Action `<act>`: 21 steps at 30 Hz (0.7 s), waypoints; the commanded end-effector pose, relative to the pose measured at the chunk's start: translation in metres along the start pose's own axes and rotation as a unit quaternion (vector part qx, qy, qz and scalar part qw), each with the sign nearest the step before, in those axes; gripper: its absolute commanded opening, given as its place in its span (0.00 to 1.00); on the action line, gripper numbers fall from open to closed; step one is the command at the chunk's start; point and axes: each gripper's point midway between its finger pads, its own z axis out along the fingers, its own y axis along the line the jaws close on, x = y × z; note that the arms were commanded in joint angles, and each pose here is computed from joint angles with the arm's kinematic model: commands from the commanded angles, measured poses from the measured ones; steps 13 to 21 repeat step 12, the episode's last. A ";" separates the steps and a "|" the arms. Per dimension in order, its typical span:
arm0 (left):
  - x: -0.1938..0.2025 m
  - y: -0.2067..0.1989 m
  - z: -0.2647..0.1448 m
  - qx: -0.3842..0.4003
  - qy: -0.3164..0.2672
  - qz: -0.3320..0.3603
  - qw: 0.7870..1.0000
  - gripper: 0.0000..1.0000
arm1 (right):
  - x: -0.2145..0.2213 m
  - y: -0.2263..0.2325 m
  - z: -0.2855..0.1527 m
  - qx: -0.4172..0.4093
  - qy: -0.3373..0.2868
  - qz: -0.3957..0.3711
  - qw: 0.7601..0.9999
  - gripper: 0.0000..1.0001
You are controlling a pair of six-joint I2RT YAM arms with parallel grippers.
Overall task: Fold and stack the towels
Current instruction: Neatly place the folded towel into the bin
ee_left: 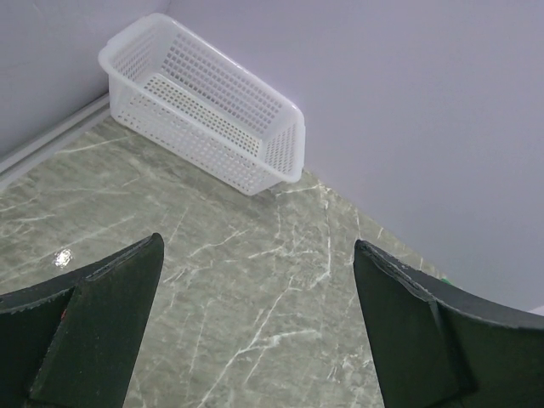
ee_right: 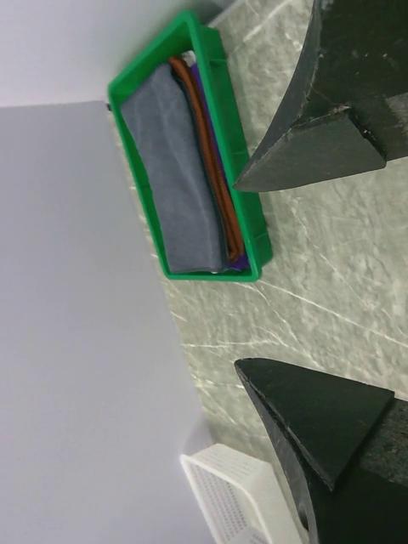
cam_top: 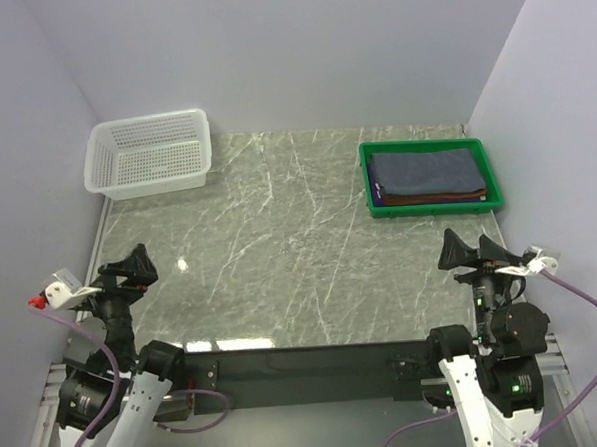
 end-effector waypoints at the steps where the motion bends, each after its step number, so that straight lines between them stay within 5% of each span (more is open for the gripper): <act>1: -0.004 -0.005 0.005 0.002 -0.009 -0.005 1.000 0.99 | -0.011 -0.005 -0.005 0.000 -0.047 -0.013 0.999 0.85; 21: 0.006 -0.007 0.016 -0.011 0.012 0.025 1.000 0.99 | -0.012 -0.001 -0.008 -0.014 -0.058 -0.014 0.998 0.86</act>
